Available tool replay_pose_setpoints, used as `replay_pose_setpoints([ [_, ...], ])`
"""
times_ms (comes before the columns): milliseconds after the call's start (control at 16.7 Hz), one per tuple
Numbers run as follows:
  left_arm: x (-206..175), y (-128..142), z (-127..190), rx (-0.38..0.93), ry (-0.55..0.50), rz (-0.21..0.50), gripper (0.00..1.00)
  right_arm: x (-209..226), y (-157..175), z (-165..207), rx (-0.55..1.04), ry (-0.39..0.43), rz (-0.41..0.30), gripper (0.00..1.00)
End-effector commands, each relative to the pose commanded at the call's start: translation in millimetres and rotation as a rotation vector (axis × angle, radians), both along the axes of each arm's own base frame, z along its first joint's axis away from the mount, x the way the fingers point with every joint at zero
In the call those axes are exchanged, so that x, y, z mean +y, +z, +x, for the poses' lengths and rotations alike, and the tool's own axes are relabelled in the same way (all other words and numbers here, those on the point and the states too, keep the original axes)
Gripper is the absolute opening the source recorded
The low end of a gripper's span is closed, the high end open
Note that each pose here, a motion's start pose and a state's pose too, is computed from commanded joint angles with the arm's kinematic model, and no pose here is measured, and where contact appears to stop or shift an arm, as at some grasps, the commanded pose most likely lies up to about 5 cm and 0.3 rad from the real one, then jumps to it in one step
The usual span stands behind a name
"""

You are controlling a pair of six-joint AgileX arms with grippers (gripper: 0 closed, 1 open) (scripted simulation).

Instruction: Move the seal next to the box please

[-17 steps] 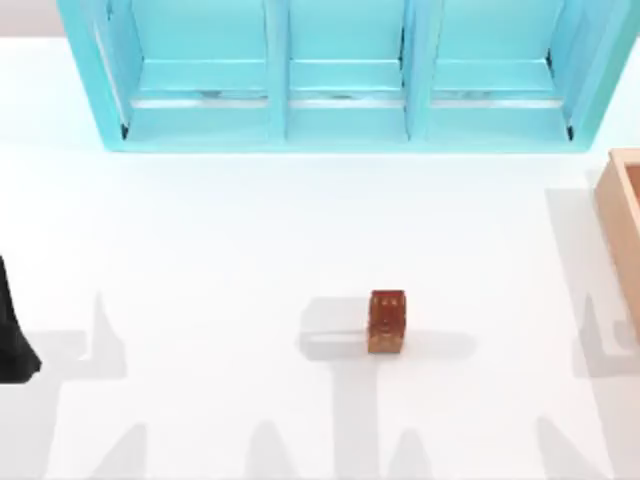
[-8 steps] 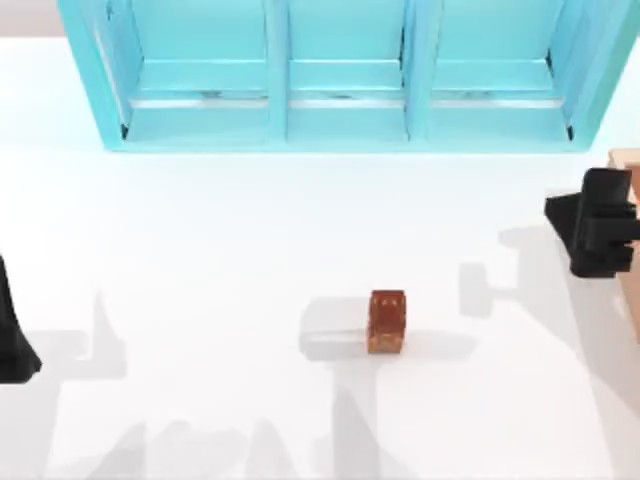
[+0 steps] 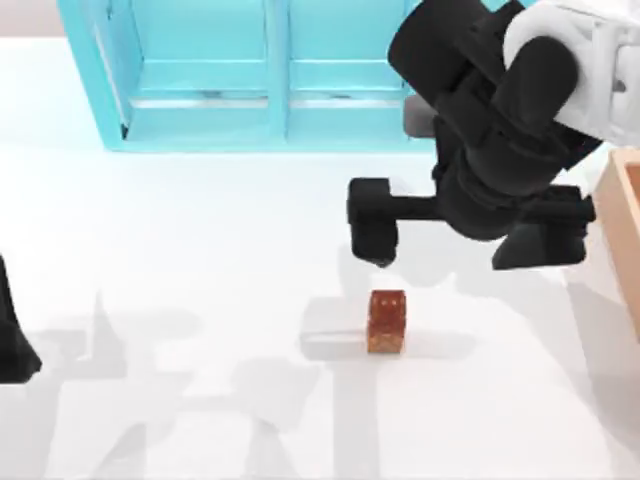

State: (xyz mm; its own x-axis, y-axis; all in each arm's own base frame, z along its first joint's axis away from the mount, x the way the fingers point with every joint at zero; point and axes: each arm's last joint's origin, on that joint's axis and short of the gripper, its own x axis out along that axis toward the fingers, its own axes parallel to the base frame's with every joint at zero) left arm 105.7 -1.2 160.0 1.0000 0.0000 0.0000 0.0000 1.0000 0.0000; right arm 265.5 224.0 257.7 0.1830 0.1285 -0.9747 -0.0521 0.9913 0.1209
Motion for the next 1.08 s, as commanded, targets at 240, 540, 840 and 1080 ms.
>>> replay_pose_setpoints([
  [240,0,0,0,0.000,0.000,0.000,1.00,37,-23,28,0.135,-0.032,-0.091,1.00],
  [540,0,0,0,0.000,0.000,0.000,1.00,50,-36,42,0.188,-0.051,-0.125,1.00],
  [840,0,0,0,0.000,0.000,0.000,1.00,49,-37,43,0.187,-0.053,-0.124,1.00],
  [1080,0,0,0,0.000,0.000,0.000,1.00,51,-70,44,0.189,-0.050,-0.126,1.00],
])
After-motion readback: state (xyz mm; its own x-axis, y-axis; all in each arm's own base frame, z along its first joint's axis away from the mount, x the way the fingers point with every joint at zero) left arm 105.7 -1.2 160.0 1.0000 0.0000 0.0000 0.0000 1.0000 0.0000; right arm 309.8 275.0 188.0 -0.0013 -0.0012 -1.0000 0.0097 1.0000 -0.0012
